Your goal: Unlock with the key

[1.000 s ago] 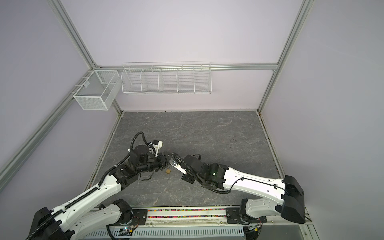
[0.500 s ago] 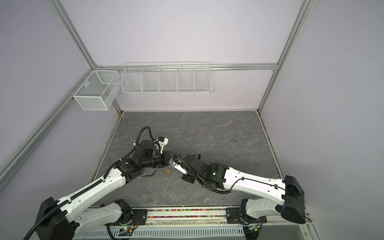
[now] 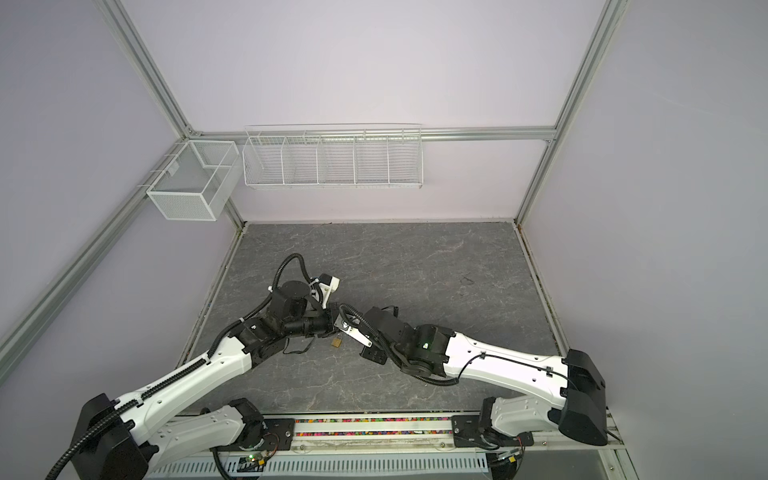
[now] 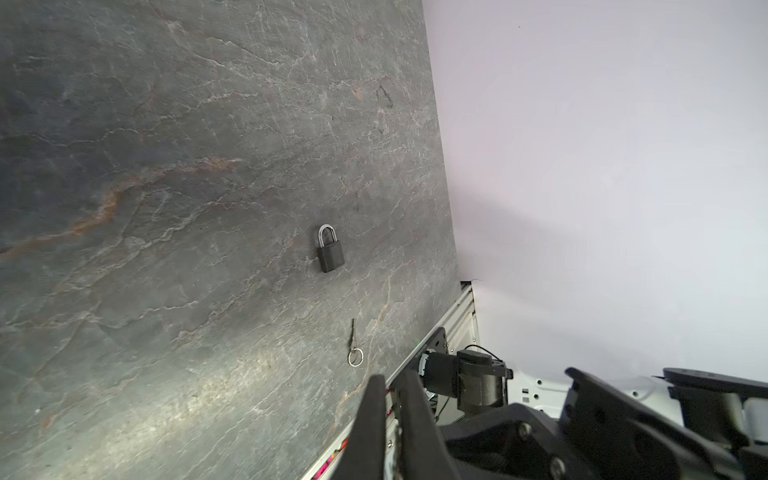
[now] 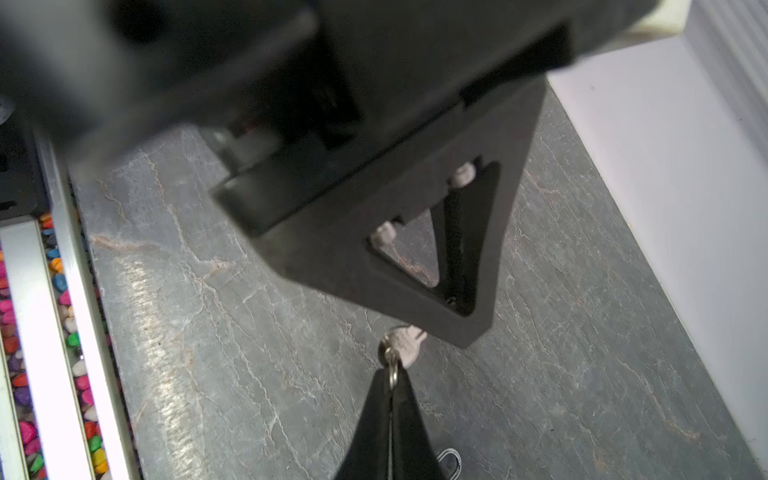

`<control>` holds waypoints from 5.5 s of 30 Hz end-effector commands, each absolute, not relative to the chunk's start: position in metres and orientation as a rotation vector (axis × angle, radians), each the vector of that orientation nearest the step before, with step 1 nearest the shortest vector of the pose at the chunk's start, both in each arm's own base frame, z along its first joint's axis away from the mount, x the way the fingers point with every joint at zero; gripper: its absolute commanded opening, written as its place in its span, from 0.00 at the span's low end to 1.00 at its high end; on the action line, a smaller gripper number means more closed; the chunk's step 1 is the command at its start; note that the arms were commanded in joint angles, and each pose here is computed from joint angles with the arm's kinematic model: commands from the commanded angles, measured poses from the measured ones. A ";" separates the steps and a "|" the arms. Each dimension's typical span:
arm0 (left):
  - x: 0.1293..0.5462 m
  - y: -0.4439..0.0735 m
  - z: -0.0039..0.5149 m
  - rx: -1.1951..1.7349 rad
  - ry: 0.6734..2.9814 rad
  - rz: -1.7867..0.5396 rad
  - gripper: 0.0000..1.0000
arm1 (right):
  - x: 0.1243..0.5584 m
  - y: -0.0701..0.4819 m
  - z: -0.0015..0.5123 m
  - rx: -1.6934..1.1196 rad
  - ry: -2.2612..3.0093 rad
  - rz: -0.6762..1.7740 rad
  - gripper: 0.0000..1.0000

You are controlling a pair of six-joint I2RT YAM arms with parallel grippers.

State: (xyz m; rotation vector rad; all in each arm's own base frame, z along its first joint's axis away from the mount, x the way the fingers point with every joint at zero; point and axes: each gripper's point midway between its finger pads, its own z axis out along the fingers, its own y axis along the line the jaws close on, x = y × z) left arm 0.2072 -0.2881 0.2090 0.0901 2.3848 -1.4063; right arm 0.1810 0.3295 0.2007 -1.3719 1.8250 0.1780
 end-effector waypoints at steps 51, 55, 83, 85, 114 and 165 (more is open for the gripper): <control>0.227 -0.316 0.435 0.344 1.395 -1.571 0.00 | 0.210 0.304 0.406 -0.680 1.585 1.597 0.60; 0.224 -0.314 0.439 0.342 1.380 -1.579 0.00 | 0.212 0.305 0.406 -0.679 1.580 1.600 0.57; 0.225 -0.306 0.439 0.301 1.390 -1.551 0.00 | 0.215 0.309 0.411 -0.680 1.538 1.629 0.32; 0.225 -0.306 0.439 0.303 1.391 -1.549 0.00 | 0.216 0.308 0.412 -0.670 1.539 1.620 0.31; 0.225 -0.302 0.435 0.309 1.390 -1.512 0.00 | 0.224 0.308 0.417 -0.624 1.542 1.640 0.15; 0.231 -0.189 0.163 -0.050 2.515 -0.441 0.63 | 0.230 0.267 0.220 -0.590 2.322 0.879 0.06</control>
